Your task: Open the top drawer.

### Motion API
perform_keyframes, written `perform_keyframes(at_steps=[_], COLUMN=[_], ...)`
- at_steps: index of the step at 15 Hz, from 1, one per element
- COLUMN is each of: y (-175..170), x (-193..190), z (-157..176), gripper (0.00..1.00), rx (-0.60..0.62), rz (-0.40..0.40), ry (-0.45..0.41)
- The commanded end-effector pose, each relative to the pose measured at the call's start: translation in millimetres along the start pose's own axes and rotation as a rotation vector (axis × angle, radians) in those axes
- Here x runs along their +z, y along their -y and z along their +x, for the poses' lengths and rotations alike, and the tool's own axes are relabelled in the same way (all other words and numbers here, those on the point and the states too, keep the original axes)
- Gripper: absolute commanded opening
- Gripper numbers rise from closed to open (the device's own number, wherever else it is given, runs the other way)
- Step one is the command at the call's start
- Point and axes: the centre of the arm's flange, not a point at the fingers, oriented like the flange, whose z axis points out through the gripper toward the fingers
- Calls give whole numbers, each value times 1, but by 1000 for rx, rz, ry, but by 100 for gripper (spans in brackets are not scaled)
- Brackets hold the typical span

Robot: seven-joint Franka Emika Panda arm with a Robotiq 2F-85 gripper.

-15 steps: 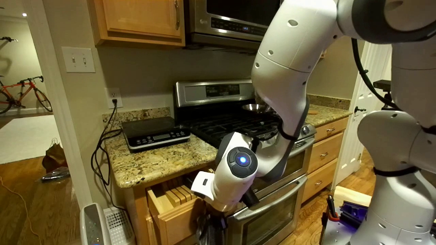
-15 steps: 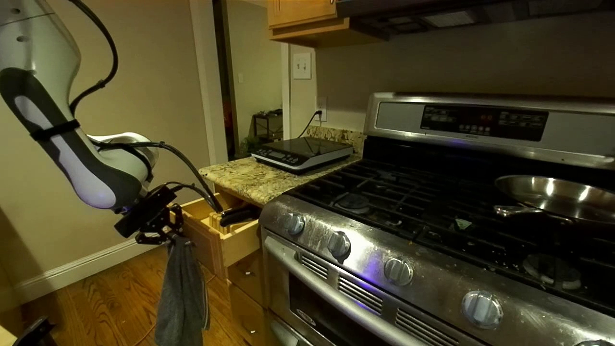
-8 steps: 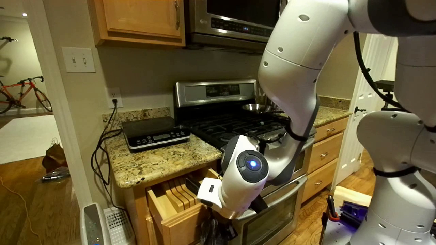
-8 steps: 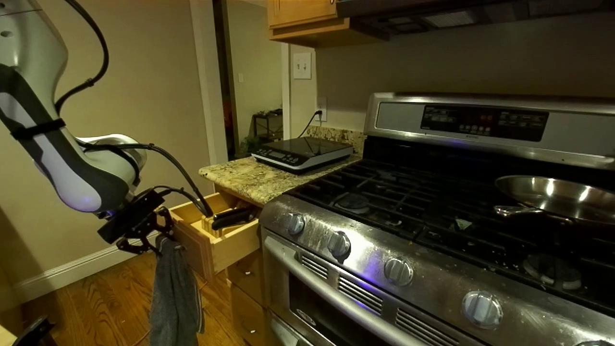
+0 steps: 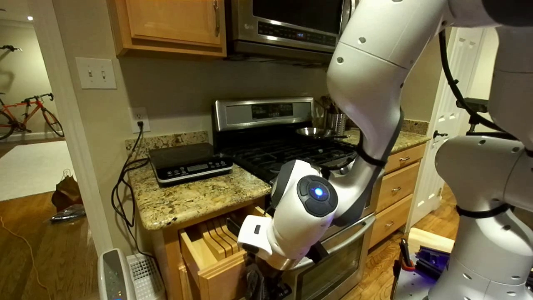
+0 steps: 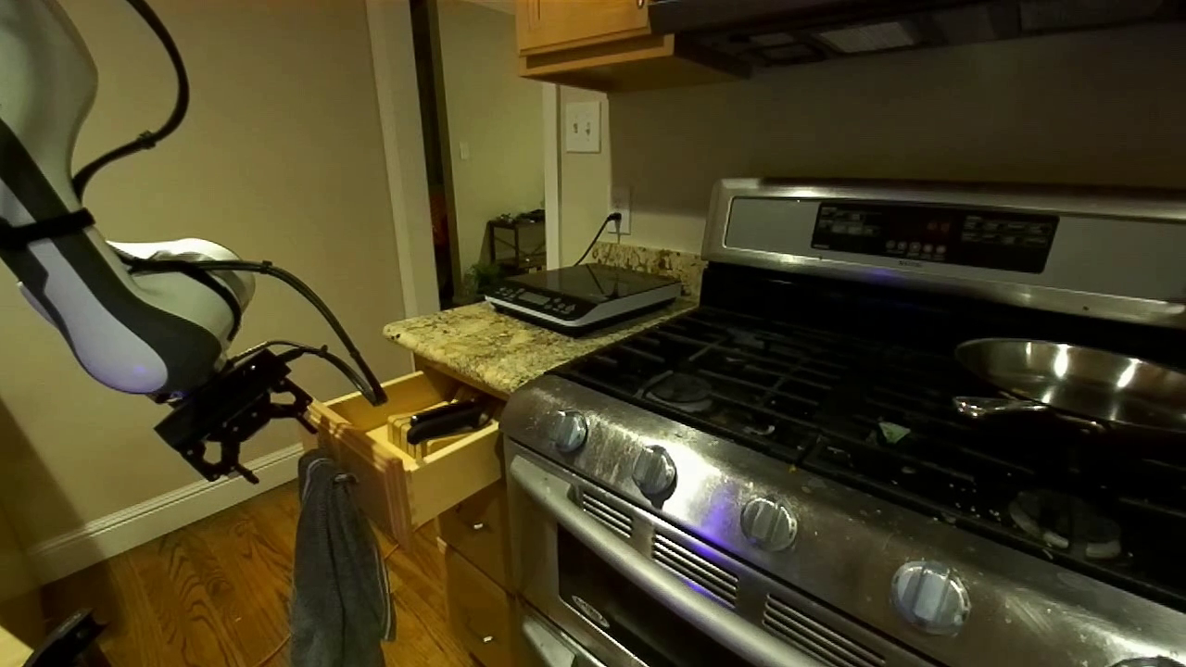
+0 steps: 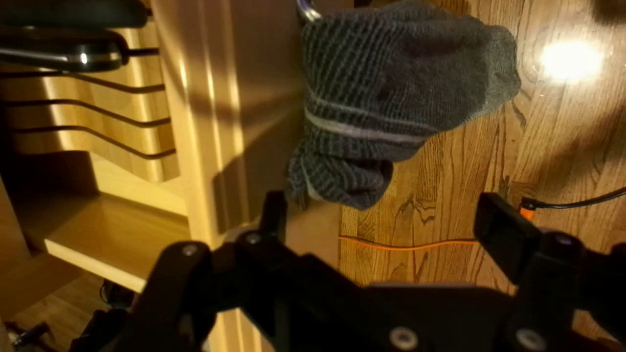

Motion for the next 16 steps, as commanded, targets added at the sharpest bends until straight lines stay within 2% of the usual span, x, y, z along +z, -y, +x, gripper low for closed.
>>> perform_keyframes(at_steps=[1,7,12,16], y=[-10,-42,-73,-81], x=[-52,-64,-45,-32], z=[-8,-16,-27,-34], gripper=[100,100,100,100], rx=[-24,-42,-25,8], rz=[13,-12,-18,25], ry=[-59,-84,-69,-51])
